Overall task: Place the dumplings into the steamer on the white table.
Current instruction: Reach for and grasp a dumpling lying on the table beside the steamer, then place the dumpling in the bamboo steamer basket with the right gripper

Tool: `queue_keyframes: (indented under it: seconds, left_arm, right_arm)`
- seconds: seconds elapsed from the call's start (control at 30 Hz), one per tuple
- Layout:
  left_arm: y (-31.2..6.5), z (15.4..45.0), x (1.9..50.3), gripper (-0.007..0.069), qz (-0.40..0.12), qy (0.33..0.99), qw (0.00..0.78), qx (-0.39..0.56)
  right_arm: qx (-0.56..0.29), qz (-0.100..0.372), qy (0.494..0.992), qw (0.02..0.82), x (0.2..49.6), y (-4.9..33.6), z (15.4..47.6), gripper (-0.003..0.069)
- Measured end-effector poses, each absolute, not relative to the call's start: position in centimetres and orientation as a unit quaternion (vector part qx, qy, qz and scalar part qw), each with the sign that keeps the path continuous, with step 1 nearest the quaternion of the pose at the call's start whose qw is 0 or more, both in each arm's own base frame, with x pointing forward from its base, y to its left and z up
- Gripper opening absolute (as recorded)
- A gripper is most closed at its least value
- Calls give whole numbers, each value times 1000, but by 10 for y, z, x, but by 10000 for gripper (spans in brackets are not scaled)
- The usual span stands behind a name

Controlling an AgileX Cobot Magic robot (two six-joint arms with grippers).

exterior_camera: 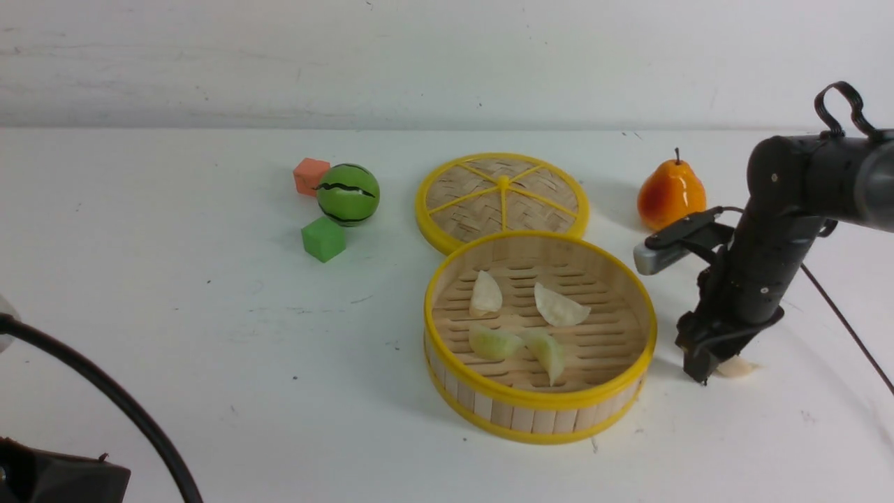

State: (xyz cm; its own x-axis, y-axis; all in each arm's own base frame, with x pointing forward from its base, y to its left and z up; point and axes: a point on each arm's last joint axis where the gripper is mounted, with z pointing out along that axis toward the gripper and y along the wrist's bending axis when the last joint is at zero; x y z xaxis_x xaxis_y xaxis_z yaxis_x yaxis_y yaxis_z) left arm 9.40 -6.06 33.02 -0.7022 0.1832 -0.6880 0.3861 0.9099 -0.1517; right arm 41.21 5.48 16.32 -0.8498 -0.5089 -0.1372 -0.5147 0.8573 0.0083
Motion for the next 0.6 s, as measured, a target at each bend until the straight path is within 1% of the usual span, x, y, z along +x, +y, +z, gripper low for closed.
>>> queue_keyframes:
  seconds: [0.13, 0.27, 0.33, 0.37, 0.43, 0.47, 0.53, 0.57, 0.6]
  left_arm:
    - [-61, 330, 94, 39, -146, 911, 352, 156]
    - [-61, 330, 94, 39, -146, 912, 351, 156]
    - [-61, 330, 94, 39, -147, 912, 351, 155]
    - [-61, 330, 94, 39, -146, 911, 352, 157]
    - [-61, 330, 94, 39, -146, 911, 353, 157]
    - [-61, 330, 94, 39, -147, 910, 354, 157]
    - [-61, 331, 94, 39, -146, 909, 357, 157]
    - [-61, 331, 94, 39, -146, 909, 357, 157]
    - [-61, 331, 95, 41, -146, 909, 358, 157]
  right_arm:
    - [-246, 10, 967, 61, 411, 53, 167, 229]
    - [-243, -5, 968, 64, 406, 49, 184, 237]
    - [-235, 0, 968, 85, 403, 52, 203, 237]
    - [-231, 6, 967, 110, 400, 57, 223, 237]
    - [-226, 24, 963, 148, 397, 69, 249, 237]
    - [-228, 39, 957, 174, 393, 81, 268, 237]
    - [-242, 63, 947, 204, 386, 101, 290, 237]
    - [-246, 66, 945, 207, 384, 105, 293, 237]
    - [-259, 83, 938, 217, 379, 121, 301, 237]
